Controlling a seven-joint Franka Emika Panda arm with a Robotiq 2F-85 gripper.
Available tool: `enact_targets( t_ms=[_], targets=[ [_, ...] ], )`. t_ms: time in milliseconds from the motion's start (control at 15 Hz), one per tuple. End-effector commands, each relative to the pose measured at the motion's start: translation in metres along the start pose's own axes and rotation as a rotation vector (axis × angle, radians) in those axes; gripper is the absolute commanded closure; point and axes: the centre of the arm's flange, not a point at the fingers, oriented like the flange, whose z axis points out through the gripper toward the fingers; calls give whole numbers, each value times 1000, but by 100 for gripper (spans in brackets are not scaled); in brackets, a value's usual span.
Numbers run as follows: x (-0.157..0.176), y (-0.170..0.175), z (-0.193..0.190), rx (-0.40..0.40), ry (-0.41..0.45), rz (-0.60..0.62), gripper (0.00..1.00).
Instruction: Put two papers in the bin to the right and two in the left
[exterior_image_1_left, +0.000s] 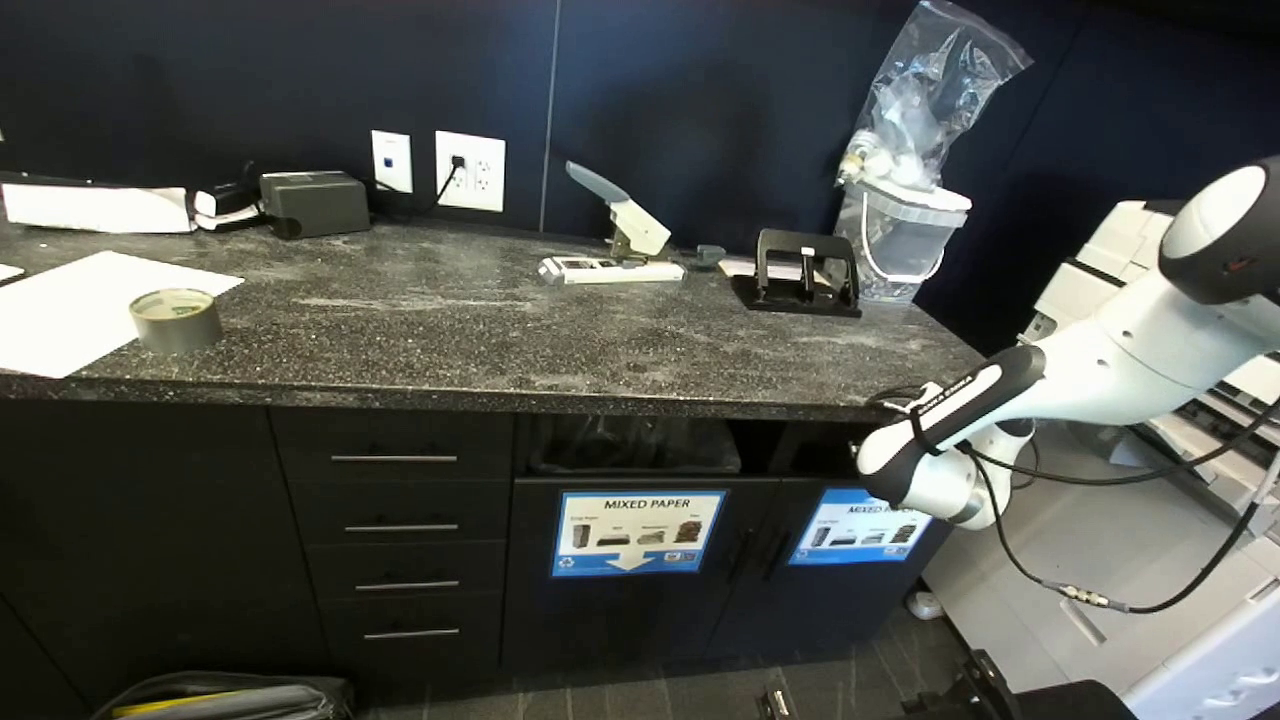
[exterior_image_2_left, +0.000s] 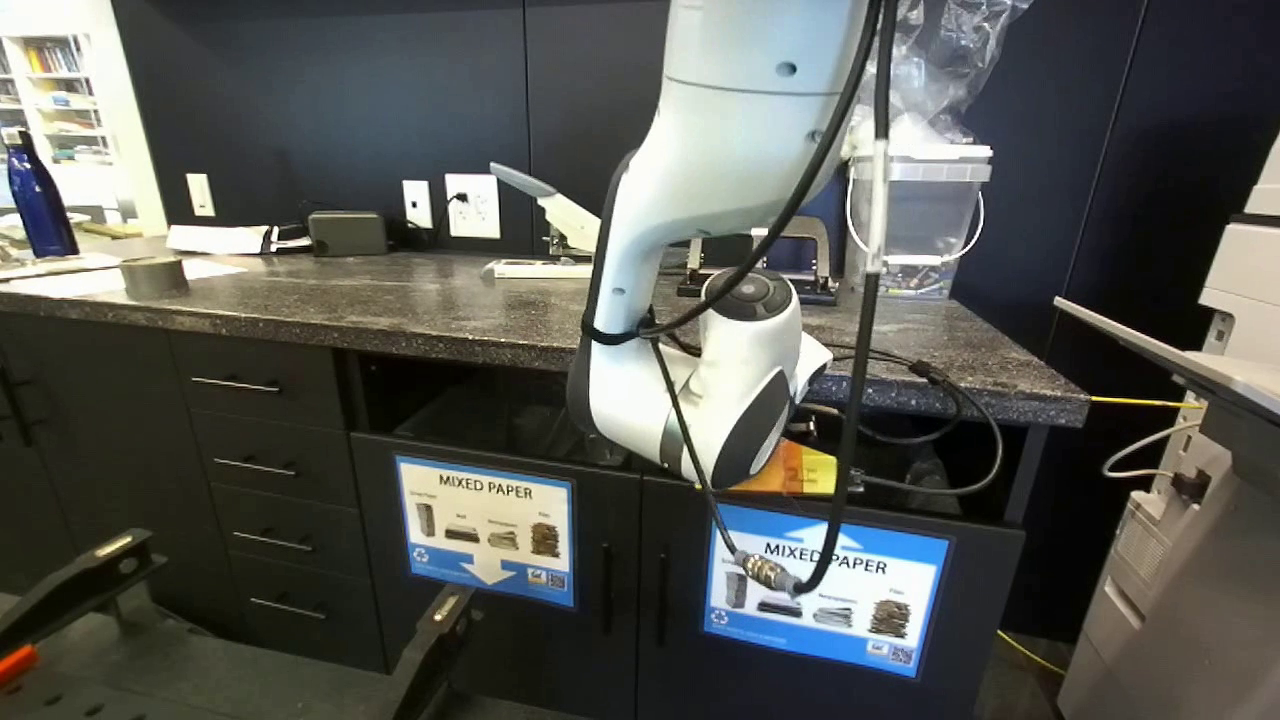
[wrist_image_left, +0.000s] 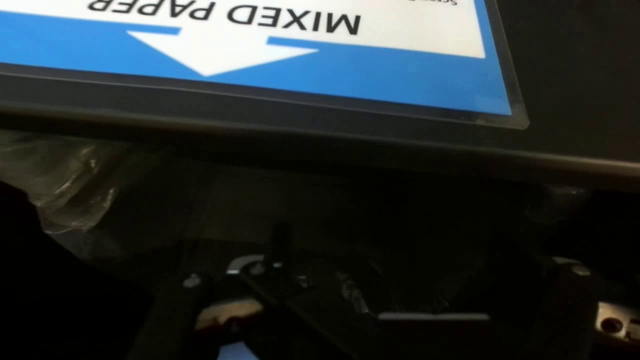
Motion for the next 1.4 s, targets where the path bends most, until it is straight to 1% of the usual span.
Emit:
enact_targets(
  t_ms=[0,67,200,267,333,467,667,800,867,933,1000,1133,1200,1267,1333],
  targets=[
    [39,-3,-56,-45,-43,19,0],
    [45,-4,-66,-53,-60,24,0],
    [50,-8,-82,-63,-143,36,0],
    [52,-9,-90,-56,-211,48,0],
    [54,-10,-99,-67,-279,59,0],
    [62,-15,-119,-70,-394,71,0],
    [78,-35,-155,-97,-572,74,0],
    [93,-55,-185,-81,-701,59,0],
    [96,-69,-199,-43,-740,44,0],
    [100,-83,-212,-25,-762,35,0],
    [103,-97,-228,3,-766,21,0],
    [115,-124,-260,43,-760,6,0],
    [120,-136,-277,67,-742,2,0],
    [122,-147,-295,104,-736,-9,0],
    [126,-158,-312,129,-746,-15,0]
  ],
)
